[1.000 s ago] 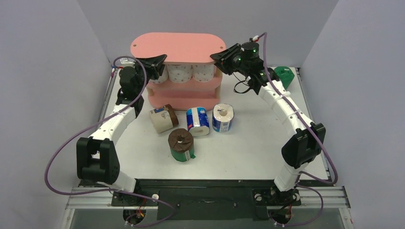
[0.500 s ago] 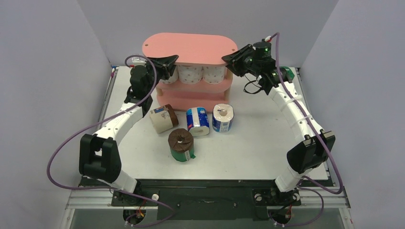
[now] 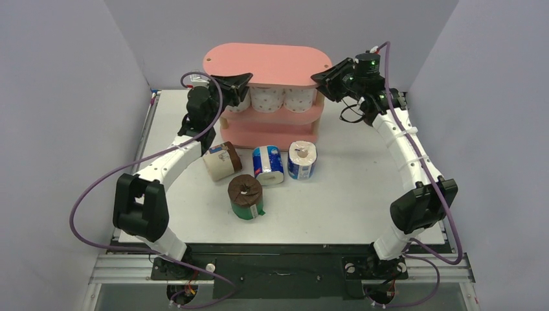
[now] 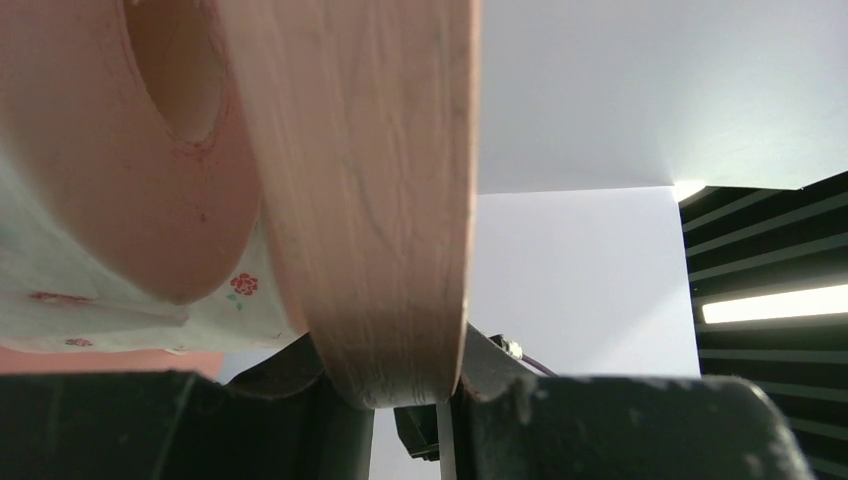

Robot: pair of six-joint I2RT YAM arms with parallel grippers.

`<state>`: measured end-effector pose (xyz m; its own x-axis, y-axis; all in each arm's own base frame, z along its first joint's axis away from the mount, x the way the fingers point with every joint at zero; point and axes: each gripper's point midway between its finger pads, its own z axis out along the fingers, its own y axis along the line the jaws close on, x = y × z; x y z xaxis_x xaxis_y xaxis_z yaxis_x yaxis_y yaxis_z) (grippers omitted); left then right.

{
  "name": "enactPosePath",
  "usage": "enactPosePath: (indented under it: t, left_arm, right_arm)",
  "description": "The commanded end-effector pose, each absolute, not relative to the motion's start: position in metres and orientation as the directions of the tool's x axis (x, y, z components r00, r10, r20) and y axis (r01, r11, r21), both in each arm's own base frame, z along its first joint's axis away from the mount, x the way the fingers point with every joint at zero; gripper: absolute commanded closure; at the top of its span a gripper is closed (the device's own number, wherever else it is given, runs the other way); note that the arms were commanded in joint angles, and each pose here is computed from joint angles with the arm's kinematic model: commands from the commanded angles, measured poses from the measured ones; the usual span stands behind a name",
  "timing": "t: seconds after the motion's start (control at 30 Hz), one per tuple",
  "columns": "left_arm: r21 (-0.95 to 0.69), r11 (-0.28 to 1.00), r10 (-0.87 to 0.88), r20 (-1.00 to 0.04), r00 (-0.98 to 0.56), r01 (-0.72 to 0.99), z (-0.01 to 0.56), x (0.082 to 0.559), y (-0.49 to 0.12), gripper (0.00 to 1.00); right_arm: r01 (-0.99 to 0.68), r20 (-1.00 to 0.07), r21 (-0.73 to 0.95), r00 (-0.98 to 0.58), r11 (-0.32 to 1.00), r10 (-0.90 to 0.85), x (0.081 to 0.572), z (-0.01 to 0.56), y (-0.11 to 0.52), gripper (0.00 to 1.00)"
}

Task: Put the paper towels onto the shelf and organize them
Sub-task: Move the shelf to the center of the board.

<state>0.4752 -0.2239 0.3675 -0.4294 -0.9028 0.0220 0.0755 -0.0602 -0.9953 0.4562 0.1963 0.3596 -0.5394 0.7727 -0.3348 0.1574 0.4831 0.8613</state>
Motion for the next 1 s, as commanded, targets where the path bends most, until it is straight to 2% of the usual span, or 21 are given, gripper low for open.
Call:
enactPosePath:
  t: [0.0,0.07,0.17,0.3,0.43,0.57,0.67,0.77,0.97]
  left_arm:
    - [-0.987,-0.095,-0.877,0.021,-0.481,0.131,0.386,0.474,-0.239,1.0]
    - [-0.987,-0.095,-0.878,0.02,-0.478,0.132,0.387,0.473,-0.238,0.95]
    - [-0.986,-0.092,-0.881,0.015,-0.473,0.14,0.39,0.471,-0.236,0.8]
    - [-0.983,-0.085,-0.889,0.002,-0.458,0.161,0.395,0.469,-0.232,0.66]
    - [-0.981,-0.088,-0.888,0.0,-0.459,0.171,0.399,0.467,-0.231,0.56]
    - [-0.979,-0.092,-0.887,-0.003,-0.461,0.182,0.404,0.463,-0.23,0.48]
    - [-0.978,-0.091,-0.887,-0.006,-0.463,0.188,0.409,0.46,-0.229,0.33]
    - [-0.979,-0.083,-0.887,-0.012,-0.461,0.187,0.41,0.456,-0.227,0.24]
    - [-0.98,-0.072,-0.896,-0.018,-0.443,0.185,0.415,0.435,-0.206,0.01]
  right_arm:
    - [-0.073,-0.502,0.85,-0.41,0.521,0.761,0.458,0.442,0.177,1.0]
    - [-0.078,-0.502,0.85,-0.414,0.52,0.759,0.457,0.442,0.178,1.0]
    - [-0.086,-0.503,0.851,-0.417,0.518,0.757,0.454,0.445,0.179,1.0]
    - [-0.094,-0.499,0.855,-0.42,0.51,0.759,0.452,0.449,0.18,0.94]
    - [-0.096,-0.496,0.856,-0.428,0.507,0.756,0.451,0.448,0.184,0.83]
    - [-0.109,-0.497,0.858,-0.425,0.503,0.756,0.448,0.45,0.184,0.66]
    - [-0.121,-0.5,0.858,-0.42,0.499,0.757,0.443,0.453,0.183,0.53]
    - [-0.134,-0.501,0.859,-0.419,0.495,0.757,0.438,0.455,0.183,0.39]
    - [-0.187,-0.513,0.855,-0.443,0.484,0.735,0.415,0.46,0.186,0.24]
